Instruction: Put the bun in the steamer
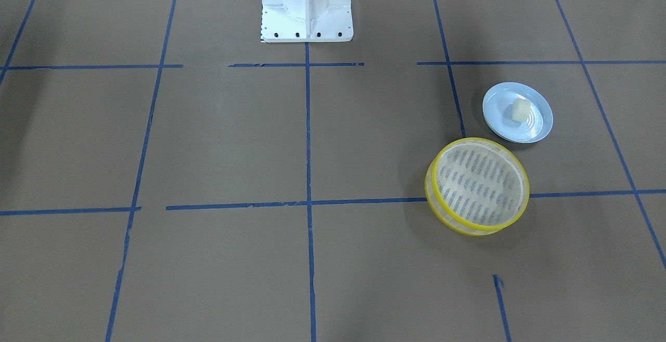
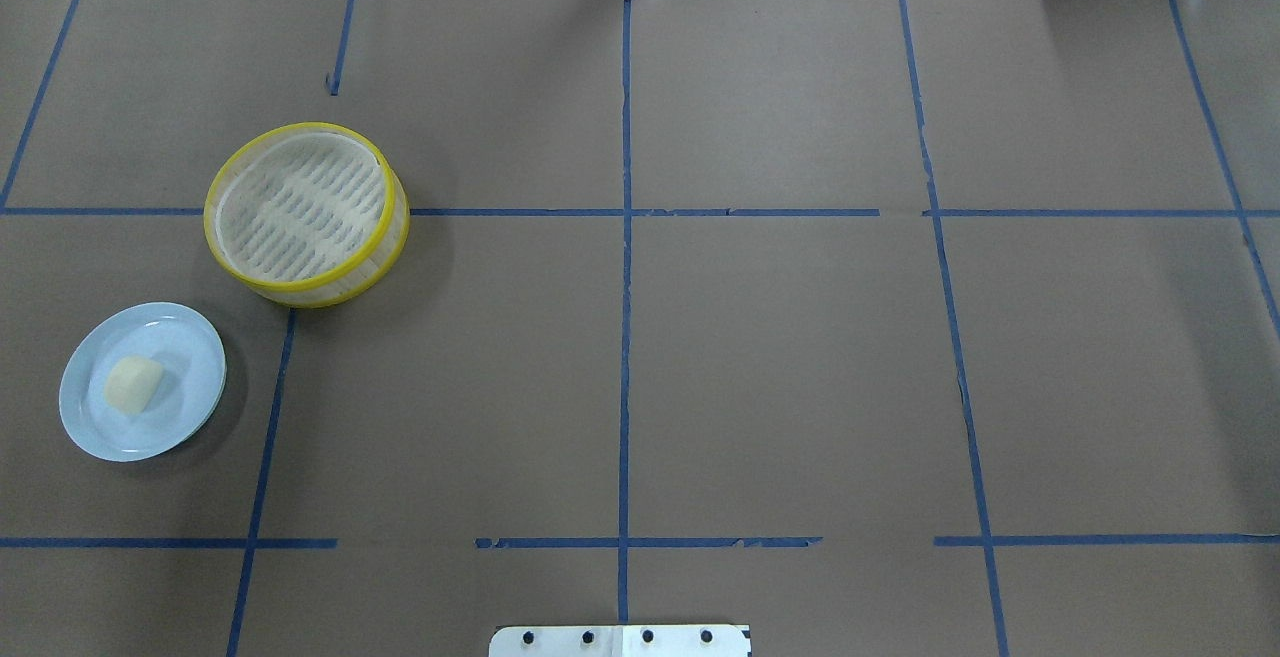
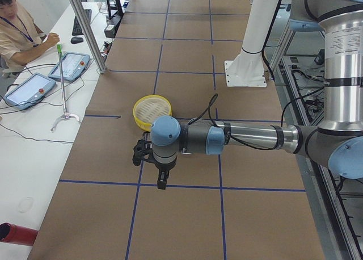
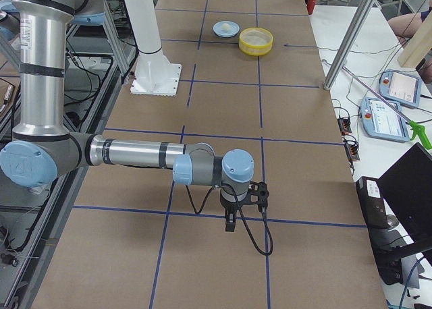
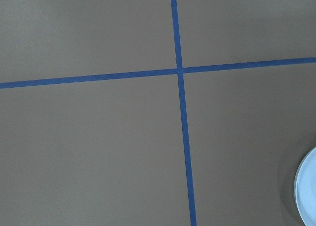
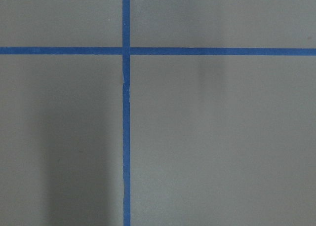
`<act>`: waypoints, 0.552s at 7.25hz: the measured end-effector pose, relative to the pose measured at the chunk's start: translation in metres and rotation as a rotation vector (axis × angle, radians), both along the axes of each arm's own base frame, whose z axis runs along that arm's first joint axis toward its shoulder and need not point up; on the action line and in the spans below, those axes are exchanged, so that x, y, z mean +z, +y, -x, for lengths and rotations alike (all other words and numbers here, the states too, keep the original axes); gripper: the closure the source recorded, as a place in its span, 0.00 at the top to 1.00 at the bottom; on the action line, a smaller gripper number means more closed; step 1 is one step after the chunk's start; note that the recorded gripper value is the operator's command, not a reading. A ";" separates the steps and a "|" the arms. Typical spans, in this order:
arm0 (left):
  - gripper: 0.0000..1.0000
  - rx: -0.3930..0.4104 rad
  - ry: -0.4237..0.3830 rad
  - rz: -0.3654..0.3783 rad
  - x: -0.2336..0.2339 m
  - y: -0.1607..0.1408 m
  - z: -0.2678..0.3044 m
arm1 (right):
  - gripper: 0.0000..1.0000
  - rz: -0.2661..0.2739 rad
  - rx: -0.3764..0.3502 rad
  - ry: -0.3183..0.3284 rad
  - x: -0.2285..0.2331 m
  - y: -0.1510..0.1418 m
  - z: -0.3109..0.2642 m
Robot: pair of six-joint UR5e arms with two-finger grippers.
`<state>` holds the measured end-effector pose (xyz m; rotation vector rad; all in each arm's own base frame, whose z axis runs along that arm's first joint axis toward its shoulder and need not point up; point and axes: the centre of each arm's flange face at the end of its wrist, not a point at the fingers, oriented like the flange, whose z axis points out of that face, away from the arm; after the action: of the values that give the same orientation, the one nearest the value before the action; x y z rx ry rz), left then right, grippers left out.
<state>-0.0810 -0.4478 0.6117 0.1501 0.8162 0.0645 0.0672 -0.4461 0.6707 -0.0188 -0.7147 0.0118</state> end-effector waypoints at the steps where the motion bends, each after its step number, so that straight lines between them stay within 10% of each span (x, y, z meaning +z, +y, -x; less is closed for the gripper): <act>1: 0.99 -0.001 0.035 -0.014 -0.012 -0.009 -0.028 | 1.00 0.000 0.000 0.000 0.000 0.000 0.000; 4: 0.99 -0.008 0.088 -0.026 -0.051 -0.018 -0.169 | 1.00 -0.001 0.000 0.000 0.000 -0.001 0.000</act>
<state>0.0877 -0.4659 0.5607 0.1814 0.9023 0.0615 0.0671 -0.4466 0.6702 -0.0178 -0.7147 0.0113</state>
